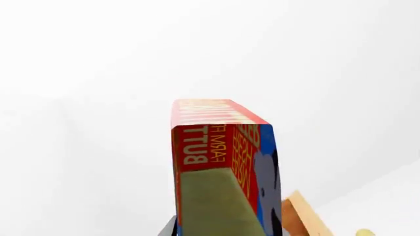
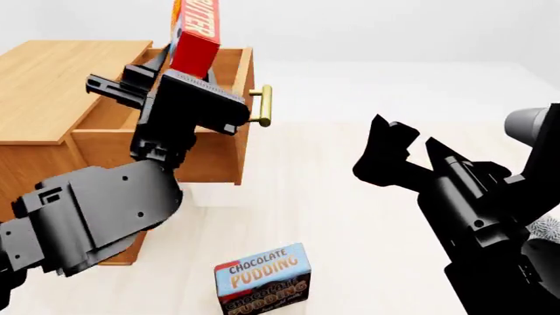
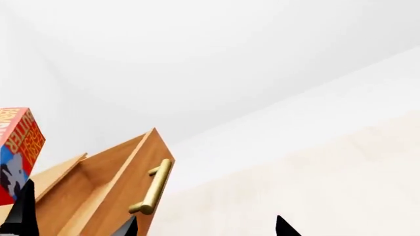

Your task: Put the butter at the back in the top drawer of the cabinet and close it.

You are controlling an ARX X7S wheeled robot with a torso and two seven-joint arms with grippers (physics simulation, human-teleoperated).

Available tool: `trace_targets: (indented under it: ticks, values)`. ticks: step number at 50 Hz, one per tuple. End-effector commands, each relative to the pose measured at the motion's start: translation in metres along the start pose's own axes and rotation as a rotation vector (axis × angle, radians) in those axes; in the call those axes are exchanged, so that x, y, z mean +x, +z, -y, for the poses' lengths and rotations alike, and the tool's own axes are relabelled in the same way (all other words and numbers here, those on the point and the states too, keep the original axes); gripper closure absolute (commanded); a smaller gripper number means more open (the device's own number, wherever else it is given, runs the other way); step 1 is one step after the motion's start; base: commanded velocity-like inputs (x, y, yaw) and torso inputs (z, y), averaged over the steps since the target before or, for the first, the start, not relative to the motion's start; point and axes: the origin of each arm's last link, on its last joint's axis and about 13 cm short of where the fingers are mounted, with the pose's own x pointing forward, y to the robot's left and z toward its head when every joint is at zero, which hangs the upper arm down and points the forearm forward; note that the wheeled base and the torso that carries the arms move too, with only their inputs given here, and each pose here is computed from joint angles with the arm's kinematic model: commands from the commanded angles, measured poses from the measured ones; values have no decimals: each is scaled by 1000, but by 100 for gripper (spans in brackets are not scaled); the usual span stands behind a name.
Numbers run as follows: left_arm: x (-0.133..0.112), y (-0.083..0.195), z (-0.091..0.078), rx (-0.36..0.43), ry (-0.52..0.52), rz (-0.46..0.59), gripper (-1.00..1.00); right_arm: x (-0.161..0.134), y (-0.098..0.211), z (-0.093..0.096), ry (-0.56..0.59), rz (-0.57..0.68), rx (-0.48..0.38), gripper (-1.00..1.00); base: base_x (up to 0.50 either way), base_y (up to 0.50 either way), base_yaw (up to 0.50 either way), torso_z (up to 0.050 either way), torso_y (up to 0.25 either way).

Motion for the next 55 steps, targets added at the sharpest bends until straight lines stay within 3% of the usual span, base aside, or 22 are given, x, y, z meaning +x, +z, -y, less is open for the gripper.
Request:
trace_targets:
  ticks: [1,8,13,17,20,25,31,35,55]
  values:
    - [32,-2,-22,-165,69,-67,100,0,-3,2,-6,-3,-11,-100,0,0,0,0,0]
    - [51,-12,-24,-280,68,-165,100,-1,-8,2,-2,-7,-22,-100,0,0,0,1,1]
    - [59,-18,-21,-314,62,-210,100,-1,-12,5,-14,0,-44,-100,0,0,0,0,2]
    - [62,-19,-20,-396,50,-254,100,0,-18,8,-34,16,-72,-100,0,0,0,0,0]
    - [63,-21,-17,-394,43,-267,100,2,-23,11,-54,46,-109,-100,0,0,0,0,3]
    - [61,-22,-14,-384,29,-271,100,11,-35,20,-94,149,-211,-100,0,0,0,0,2]
    - [59,-22,-14,-385,24,-273,100,26,-48,31,-189,335,-461,-100,0,0,0,2,2]
    - [58,-22,-13,-384,16,-273,100,30,-55,33,-199,405,-559,-100,0,0,0,0,0]
    - [67,-15,-4,-357,31,-296,100,30,-66,37,-177,372,-549,-100,1,0,0,0,2]
